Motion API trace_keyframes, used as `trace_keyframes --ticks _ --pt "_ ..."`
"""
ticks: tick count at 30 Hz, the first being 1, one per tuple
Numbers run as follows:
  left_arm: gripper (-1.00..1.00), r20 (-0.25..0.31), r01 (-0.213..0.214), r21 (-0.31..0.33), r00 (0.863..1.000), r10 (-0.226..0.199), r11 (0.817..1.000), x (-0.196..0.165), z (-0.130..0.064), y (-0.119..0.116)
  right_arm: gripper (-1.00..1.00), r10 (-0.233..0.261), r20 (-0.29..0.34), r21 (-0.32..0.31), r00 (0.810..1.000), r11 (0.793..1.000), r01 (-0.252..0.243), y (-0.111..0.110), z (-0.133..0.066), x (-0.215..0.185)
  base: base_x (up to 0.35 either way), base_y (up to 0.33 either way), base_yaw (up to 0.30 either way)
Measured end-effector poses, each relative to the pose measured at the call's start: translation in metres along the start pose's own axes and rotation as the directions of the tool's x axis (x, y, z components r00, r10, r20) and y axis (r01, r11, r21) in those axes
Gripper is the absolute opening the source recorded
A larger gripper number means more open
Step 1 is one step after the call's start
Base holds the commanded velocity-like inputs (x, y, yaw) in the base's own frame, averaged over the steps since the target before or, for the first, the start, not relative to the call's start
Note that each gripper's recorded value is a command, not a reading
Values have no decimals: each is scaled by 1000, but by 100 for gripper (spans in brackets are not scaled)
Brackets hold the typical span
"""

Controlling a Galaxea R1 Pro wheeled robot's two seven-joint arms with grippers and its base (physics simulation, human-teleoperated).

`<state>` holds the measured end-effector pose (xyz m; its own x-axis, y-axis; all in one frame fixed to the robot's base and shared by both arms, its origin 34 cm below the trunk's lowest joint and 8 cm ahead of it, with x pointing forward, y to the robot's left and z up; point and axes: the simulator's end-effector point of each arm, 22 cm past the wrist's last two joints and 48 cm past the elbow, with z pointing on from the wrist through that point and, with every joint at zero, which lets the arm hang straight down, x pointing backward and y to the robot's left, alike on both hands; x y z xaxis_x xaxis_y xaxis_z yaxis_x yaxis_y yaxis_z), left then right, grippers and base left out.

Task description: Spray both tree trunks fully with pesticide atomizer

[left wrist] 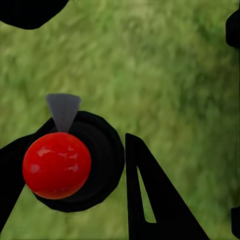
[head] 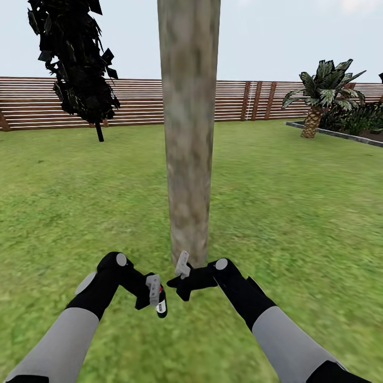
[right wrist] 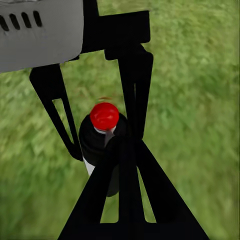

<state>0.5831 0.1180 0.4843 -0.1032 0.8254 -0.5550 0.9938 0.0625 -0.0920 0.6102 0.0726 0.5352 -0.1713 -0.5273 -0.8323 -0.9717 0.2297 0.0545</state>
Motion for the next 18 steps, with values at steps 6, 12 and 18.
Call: trace_keyframes --ticks 6,12,18 --pt "-100 0 8 -6 1000 -8 1000 -2 -2 3 -100 -1 5 -4 1000 1000 1 2 2 -4 0 0 0" --pt "-100 0 15 -2 1000 -15 1000 -2 -2 4 -100 -2 13 -11 1000 1000 2 6 6 -9 0 0 0" --pt "-100 1 18 -1 1000 -18 1000 -2 -2 4 -100 -2 13 -11 1000 1000 3 6 6 -10 0 0 0"
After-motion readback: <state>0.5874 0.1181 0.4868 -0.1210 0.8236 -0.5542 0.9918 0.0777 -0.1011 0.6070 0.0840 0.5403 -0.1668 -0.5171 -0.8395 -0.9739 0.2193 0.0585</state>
